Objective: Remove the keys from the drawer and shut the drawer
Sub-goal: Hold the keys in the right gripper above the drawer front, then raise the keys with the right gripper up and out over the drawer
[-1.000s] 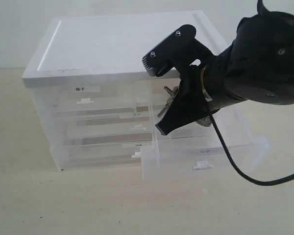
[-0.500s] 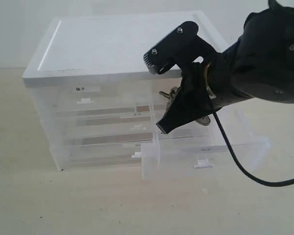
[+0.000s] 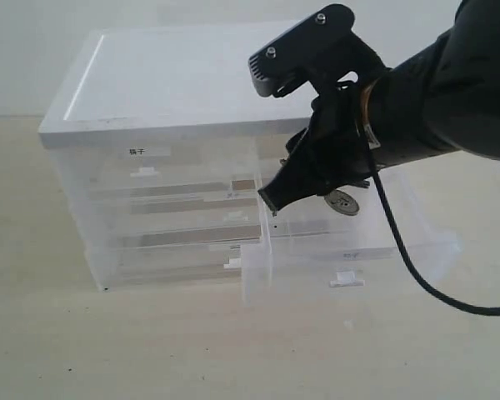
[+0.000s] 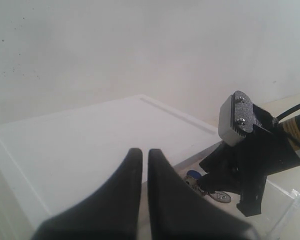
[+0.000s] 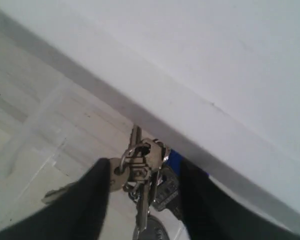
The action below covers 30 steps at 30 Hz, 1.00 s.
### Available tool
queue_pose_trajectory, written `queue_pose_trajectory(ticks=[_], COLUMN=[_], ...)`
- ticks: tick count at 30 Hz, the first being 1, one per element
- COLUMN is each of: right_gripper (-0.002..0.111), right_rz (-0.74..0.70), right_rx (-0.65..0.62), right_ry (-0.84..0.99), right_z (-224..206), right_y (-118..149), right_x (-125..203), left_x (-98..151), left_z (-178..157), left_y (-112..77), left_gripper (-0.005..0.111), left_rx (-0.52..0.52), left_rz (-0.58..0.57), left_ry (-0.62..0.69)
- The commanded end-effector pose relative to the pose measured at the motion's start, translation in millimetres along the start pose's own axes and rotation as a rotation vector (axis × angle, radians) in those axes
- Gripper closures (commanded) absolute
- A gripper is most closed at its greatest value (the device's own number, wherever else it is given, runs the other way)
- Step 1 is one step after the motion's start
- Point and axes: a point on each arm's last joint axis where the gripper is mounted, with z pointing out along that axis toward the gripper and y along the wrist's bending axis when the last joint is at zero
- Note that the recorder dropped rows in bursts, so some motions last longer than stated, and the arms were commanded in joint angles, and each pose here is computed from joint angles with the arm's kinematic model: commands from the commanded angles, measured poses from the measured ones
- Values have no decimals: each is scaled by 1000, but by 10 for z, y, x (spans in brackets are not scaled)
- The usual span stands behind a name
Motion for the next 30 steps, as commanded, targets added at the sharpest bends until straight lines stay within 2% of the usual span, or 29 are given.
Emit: queue_pose_trajectory(ticks=[1, 5, 9, 13, 15, 17, 20, 30], right_gripper=[40, 50, 48, 55, 64, 79, 109, 108], right_rz=[11, 14, 6, 4, 4, 0, -45, -29], right_rx=[-12, -17, -15, -3, 0, 13, 33, 34], right_ry=[-7, 32, 44, 41, 47, 68, 102, 37], right_z=[15, 156, 285, 297, 296, 295, 292, 99], right_y=[22, 63, 101, 94, 90, 79, 59, -1], right_x=[-3, 42, 67, 66, 72, 91, 121, 41], left_x=[13, 13, 14, 14, 11, 11, 11, 11], left_z=[-6, -6, -6, -6, -6, -6, -6, -6], left_y=[-21, -21, -19, -19, -20, -22, -22, -22], left_gripper=[102, 102, 102, 102, 102, 102, 102, 102], left_rx=[18, 18, 16, 16, 17, 19, 19, 19], left_rz=[-13, -13, -11, -11, -17, -17, -17, -17], left_ry=[2, 2, 3, 3, -1, 0, 0, 0])
